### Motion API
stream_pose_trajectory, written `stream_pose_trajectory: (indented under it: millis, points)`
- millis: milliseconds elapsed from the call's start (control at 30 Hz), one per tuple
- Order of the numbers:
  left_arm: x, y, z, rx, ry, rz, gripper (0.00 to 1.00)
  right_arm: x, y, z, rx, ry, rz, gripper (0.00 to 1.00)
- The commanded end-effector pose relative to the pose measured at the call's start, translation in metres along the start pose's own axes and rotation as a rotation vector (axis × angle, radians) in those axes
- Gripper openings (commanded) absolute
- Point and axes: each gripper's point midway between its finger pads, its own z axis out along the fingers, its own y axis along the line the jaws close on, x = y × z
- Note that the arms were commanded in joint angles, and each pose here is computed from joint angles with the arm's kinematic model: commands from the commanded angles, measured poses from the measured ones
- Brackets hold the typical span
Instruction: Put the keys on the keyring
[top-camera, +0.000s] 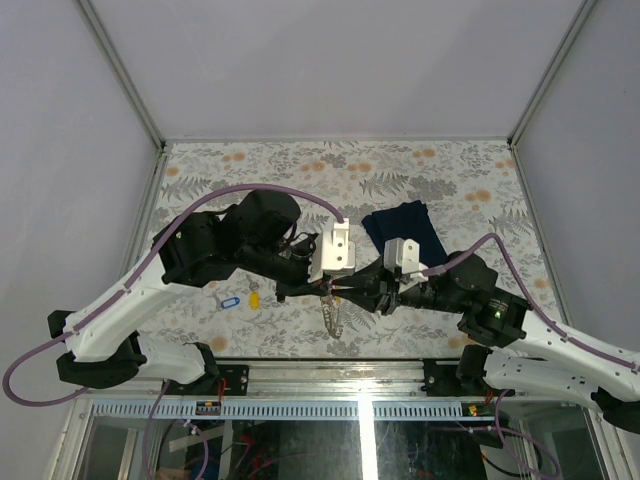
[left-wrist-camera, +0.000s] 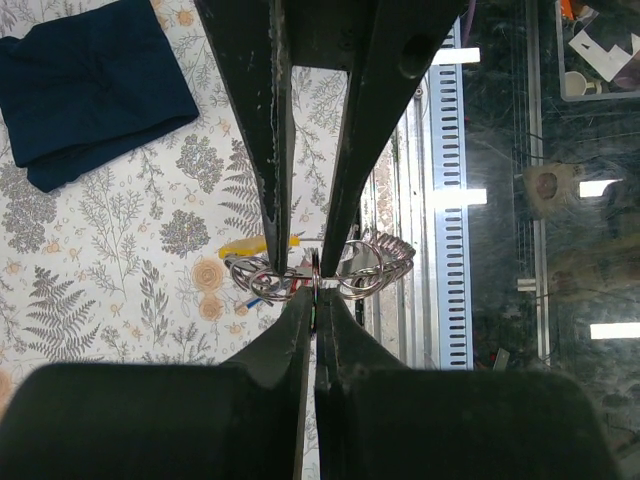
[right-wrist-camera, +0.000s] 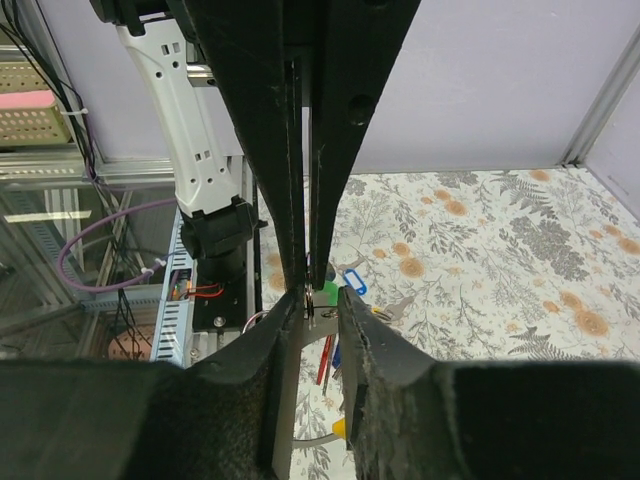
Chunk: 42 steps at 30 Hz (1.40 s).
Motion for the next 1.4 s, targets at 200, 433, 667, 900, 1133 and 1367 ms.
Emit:
stream_pose_trajectory:
  millis: [200, 433, 667, 900, 1133, 1367]
  points:
    - [-0.02, -0.004, -0.008, 0.007, -0.079, 0.059, 0.0, -0.016, -0.001, 0.006, -0.007, -0.054, -0.012, 0.13]
    - [-0.023, -0.005, -0.011, 0.0, -0.101, 0.069, 0.0, -0.014, 0.0, 0.006, -0.01, -0.046, -0.01, 0.21]
    - [-0.026, -0.005, -0.016, -0.013, -0.133, 0.088, 0.0, -0.026, -0.006, 0.0, 0.034, -0.071, -0.016, 0.02]
    - [-0.043, -0.012, -0.028, -0.05, -0.32, 0.175, 0.23, -0.056, 0.004, -0.011, -0.008, -0.132, -0.041, 0.0]
    - [-0.056, -0.022, -0.039, -0.083, -0.546, 0.291, 0.36, -0.075, 0.016, -0.017, -0.061, -0.191, -0.064, 0.0]
    - [-0.067, -0.025, -0.04, -0.074, -0.622, 0.338, 0.38, -0.083, 0.025, -0.019, -0.112, -0.209, -0.072, 0.0]
